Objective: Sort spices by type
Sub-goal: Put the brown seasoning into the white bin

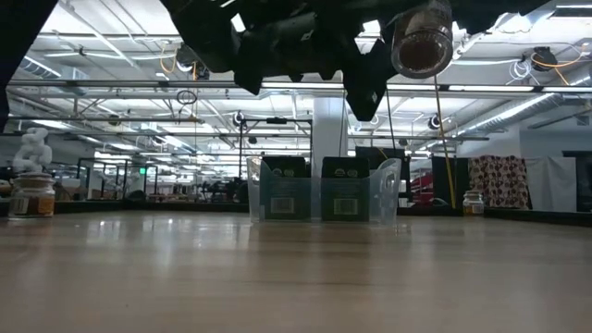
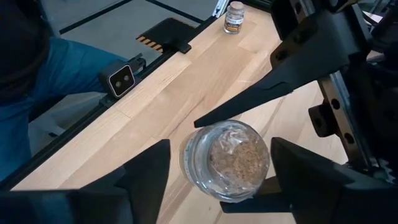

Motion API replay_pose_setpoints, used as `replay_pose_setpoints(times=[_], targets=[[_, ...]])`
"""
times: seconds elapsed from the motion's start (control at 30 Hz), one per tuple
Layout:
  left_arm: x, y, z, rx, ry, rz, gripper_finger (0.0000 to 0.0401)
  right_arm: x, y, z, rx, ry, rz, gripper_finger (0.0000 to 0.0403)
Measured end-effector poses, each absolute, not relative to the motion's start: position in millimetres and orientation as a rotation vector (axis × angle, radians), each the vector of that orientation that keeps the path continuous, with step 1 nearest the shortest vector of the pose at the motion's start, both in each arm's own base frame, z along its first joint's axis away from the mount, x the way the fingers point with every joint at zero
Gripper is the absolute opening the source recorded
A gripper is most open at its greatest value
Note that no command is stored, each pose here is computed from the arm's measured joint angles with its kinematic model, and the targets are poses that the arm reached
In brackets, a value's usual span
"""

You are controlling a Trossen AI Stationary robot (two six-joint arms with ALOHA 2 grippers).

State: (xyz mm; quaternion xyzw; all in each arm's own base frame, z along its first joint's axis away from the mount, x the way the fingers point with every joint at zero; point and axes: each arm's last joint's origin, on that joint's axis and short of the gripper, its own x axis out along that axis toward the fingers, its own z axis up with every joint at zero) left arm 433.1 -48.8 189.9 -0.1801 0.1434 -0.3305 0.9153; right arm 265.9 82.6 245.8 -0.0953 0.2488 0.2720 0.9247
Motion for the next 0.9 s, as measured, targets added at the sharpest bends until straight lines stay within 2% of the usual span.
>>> replay_pose_setpoints(times=[0.47,0.7,0.9], targets=[[432.9,-49.1,189.6,-0.37,0.296,-0.679,0.0197,266.4,82.7,246.6,-0.198,0.5,0.556,0.0149],[433.1,-49.2,189.7,-0.366,0.289,-0.662,0.0201,266.6,82.9,247.4,-0.198,0.491,0.559,0.0133],[433.9,-47.0,192.8,-0.354,0.26,-0.65,0.0248,266.8,82.7,247.2,-0.197,0.493,0.551,0.0132]])
